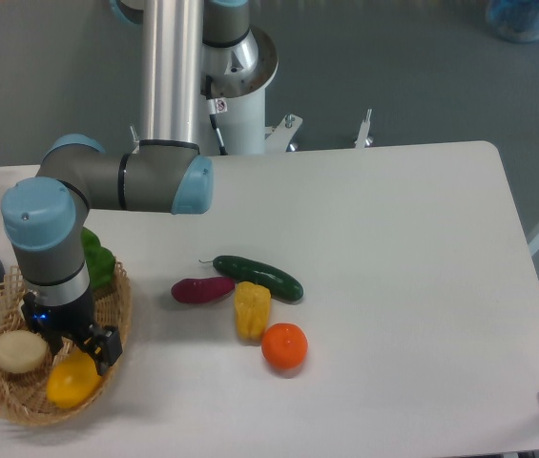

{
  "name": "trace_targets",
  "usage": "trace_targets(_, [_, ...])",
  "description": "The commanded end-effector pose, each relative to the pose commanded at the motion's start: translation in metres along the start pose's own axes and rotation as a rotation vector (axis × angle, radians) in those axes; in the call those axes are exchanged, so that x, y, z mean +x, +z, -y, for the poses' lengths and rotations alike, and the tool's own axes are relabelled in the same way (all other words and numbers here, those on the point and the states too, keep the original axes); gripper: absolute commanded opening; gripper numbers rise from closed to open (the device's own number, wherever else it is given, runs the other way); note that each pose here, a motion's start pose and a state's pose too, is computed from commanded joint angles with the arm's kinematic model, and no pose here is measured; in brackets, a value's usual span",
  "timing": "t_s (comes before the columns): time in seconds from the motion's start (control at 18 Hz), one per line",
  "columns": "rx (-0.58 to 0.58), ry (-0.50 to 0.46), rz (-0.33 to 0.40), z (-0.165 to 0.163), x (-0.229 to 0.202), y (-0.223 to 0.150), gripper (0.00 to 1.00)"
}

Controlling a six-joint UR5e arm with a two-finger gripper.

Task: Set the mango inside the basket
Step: 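Lower the mango into the basket beside the onion and open the gripper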

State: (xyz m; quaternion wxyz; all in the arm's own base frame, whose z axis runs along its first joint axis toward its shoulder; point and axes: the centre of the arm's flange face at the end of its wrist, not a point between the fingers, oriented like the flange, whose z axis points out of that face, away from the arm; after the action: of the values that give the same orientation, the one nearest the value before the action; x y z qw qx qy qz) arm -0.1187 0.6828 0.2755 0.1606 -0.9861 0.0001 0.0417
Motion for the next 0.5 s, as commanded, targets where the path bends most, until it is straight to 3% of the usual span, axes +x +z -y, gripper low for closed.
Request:
trace_targets(0.17, [0.01, -0.001, 0.008, 0.001, -0.002, -0.008, 1.0])
trace_targets(0.28, [0.035, 0.002, 0.032, 0.0, -0.005, -0.034, 1.0])
trace_targets(0.5, [0.038, -0.085, 0.177, -0.027, -0.071, -0.088, 1.0])
